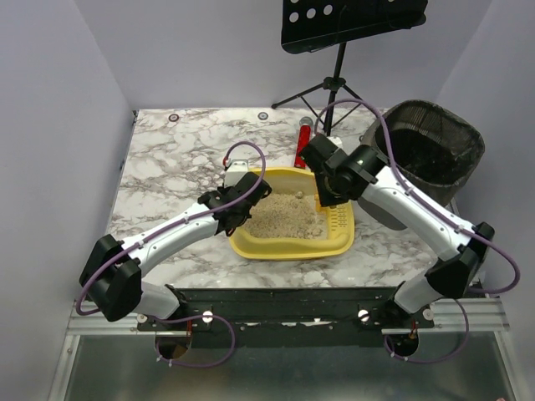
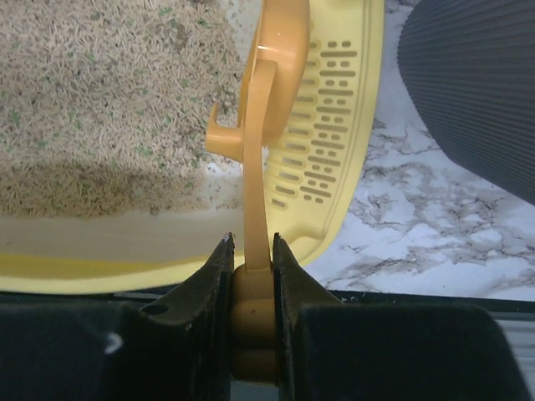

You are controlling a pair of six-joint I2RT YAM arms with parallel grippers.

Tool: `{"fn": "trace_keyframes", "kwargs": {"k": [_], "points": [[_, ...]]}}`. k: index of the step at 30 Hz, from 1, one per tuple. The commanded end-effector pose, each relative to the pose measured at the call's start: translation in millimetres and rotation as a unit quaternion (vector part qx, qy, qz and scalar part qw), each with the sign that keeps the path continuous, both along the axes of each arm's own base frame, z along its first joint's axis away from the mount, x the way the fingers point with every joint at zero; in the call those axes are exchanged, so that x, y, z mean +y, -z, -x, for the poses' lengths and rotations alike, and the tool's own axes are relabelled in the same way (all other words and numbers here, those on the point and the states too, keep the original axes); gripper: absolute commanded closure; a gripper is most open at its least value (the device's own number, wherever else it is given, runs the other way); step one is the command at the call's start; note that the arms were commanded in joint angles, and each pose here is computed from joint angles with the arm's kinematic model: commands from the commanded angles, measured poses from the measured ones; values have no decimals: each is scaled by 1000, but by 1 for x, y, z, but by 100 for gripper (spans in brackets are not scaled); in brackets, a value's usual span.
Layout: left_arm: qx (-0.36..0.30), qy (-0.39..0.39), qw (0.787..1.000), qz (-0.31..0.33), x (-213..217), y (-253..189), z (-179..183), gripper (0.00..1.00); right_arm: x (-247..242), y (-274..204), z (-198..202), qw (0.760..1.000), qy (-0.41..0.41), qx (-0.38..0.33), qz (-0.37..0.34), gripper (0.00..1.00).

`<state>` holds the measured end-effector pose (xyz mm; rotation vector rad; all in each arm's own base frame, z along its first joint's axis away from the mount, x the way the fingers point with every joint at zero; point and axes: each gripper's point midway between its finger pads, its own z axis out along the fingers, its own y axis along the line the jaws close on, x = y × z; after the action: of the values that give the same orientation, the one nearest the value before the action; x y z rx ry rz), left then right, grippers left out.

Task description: Clean the litter box

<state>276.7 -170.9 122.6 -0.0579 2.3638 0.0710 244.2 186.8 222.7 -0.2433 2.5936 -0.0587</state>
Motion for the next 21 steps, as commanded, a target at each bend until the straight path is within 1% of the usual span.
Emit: {"fn": "trace_keyframes", "kwargs": {"k": [1, 2, 5, 7, 12, 14, 17, 21], "points": [[44, 19, 999, 25, -11, 12, 23, 89, -31, -1, 0, 987, 33, -9, 155, 99], [43, 20, 999, 26, -11, 12, 23, 89, -26, -6, -3, 987, 37, -16, 155, 99], [39, 23, 999, 26, -13, 10, 21, 89, -11, -4, -11, 984, 16, -23, 175, 99], [37, 23, 999, 22, -11, 10, 21, 89, -6, 0, -16, 980, 6, -30, 198, 99], [29, 27, 999, 21, -10, 8, 19, 89, -3, 17, -21, 973, -3, -16, 231, 99], [27, 40, 998, 27, -14, 8, 20, 89, -6, 22, -26, 965, -12, -16, 262, 99], [24, 50, 998, 38, -18, 7, 20, 89, -1, 34, -32, 959, -26, -9, 282, 99], [23, 62, 997, 47, -24, 8, 20, 89, 16, 47, -42, 956, -56, -15, 286, 99]]}}
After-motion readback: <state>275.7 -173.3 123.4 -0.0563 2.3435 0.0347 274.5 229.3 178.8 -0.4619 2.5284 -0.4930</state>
